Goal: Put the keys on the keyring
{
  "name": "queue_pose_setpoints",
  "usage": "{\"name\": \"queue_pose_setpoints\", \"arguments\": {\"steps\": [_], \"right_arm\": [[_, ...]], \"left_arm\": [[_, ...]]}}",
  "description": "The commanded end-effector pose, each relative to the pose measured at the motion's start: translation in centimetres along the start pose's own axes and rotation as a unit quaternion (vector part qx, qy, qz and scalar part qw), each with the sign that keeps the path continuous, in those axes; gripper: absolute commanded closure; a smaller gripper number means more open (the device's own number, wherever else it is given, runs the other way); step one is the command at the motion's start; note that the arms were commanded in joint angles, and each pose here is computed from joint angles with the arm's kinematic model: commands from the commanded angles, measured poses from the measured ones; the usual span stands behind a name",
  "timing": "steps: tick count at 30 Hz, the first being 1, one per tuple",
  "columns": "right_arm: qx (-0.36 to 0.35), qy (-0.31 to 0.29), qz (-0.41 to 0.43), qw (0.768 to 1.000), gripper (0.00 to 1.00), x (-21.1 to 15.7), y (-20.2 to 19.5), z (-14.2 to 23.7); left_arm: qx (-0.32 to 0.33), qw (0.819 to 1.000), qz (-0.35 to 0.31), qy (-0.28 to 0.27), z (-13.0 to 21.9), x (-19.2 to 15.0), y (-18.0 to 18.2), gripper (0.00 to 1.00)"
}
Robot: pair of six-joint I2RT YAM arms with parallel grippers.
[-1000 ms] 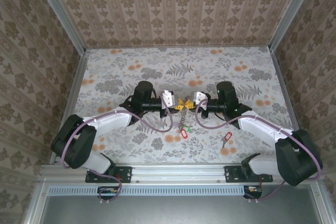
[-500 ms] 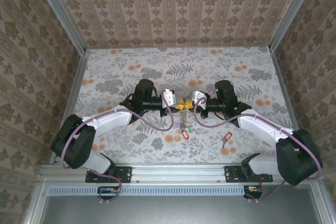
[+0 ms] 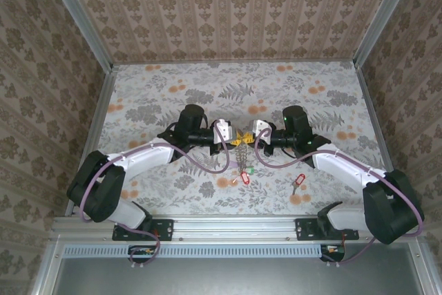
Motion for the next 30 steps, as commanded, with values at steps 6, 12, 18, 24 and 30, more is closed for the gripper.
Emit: {"name": "queue_pose_setpoints", "arguments": {"steps": [6, 12, 18, 24, 30], "right_arm": [[0.002, -0.02, 0.015, 1.0, 1.0, 1.6, -0.4, -0.1], [0.003, -0.019, 0.014, 1.0, 1.0, 1.5, -0.5, -0.2], [0.004, -0.018, 0.013, 1.0, 1.0, 1.5, -0.5, -0.3], [0.004, -0.023, 0.013, 1.0, 1.0, 1.7, -0.5, -0.2], [0.003, -0.025, 0.008, 1.0, 1.0, 1.8, -0.4, -0.1]], "left_arm": [[0.012, 0.999, -0.021, -0.025, 0.3, 2.1, 0.8, 0.84], [0.016, 0.999, -0.019, -0.033, 0.4, 2.3, 0.9, 0.78], [0.012, 0.999, -0.019, -0.033, 0.4, 2.2, 0.8, 0.88], [0.006, 1.0, -0.02, -0.017, 0.3, 1.7, 0.6, 0.97], [0.008, 1.0, -0.022, -0.005, 0.4, 1.3, 0.5, 0.83]]}}
Point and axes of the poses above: each hand's point on the last joint's axis, 136 mm out from that joint toward the fingers, its own z axis back along the fingers, its own y axis along the line the jaws close on, x = y × z, the point moved 4 cm from there along z, back along the fingers, and after that the axes turned 10 degrees about -z, right-handed, at the moved point
